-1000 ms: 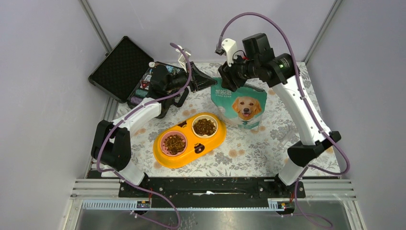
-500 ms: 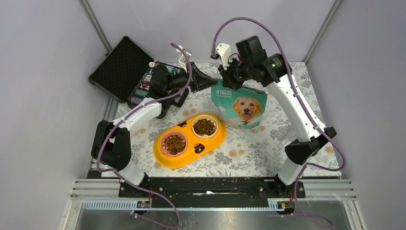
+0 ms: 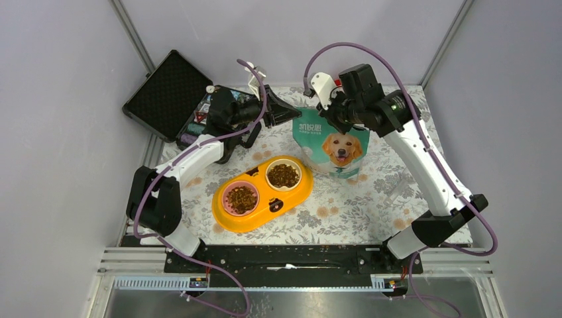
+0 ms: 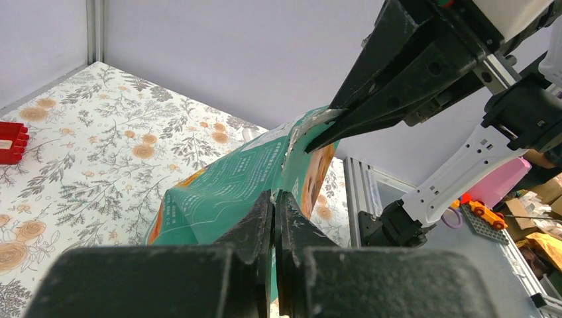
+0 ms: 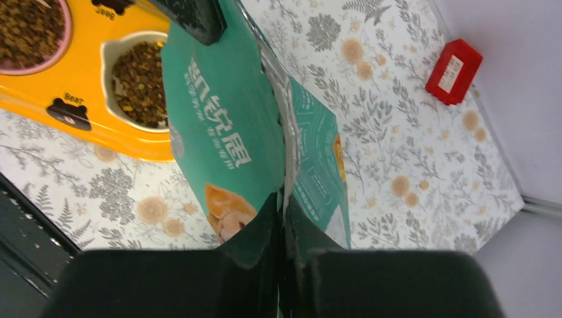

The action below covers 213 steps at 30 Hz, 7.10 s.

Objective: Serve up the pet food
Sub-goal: Close the pet food bag at the center of the board.

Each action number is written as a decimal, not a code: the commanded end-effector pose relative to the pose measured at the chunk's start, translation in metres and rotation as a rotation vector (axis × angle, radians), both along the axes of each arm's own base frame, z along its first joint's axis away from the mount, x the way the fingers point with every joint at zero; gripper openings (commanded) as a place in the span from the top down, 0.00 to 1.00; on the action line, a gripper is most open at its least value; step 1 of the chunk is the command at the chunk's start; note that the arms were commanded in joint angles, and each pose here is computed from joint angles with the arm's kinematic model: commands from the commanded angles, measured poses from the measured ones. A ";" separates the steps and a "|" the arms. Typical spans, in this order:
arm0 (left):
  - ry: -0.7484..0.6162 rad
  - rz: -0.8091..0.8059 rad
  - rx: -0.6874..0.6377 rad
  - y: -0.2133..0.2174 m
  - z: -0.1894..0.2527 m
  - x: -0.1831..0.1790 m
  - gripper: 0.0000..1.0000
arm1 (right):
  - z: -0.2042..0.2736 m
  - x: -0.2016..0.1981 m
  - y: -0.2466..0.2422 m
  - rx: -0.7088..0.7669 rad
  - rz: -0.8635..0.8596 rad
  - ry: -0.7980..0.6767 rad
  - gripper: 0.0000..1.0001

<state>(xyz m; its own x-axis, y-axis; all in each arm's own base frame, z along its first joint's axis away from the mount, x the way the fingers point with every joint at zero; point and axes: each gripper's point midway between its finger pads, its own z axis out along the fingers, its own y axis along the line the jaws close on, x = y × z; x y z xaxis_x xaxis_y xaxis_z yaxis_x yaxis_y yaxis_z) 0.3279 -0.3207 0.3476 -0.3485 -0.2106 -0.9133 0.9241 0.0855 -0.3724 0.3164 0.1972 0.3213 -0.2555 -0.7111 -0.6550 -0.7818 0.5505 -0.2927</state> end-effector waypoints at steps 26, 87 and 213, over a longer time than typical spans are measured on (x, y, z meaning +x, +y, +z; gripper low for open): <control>-0.247 0.055 -0.104 0.022 0.077 -0.014 1.00 | 0.037 0.012 0.006 0.086 -0.073 -0.033 0.86; -0.258 0.031 -0.112 0.022 0.082 -0.022 1.00 | 0.029 0.004 -0.077 0.035 -0.291 -0.099 1.00; -0.246 0.028 -0.122 0.016 0.091 -0.022 1.00 | 0.099 -0.022 -0.092 0.278 -0.387 -0.367 0.23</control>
<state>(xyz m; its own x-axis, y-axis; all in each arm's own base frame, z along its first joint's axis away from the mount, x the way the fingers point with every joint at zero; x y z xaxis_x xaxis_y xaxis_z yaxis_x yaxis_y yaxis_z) 0.3240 -0.3224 0.3506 -0.3683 -0.2007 -0.9078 0.9161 0.0881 -0.3911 0.3095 0.1229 0.3854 -0.2741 -0.4955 -0.8242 -0.4768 0.8143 -0.3310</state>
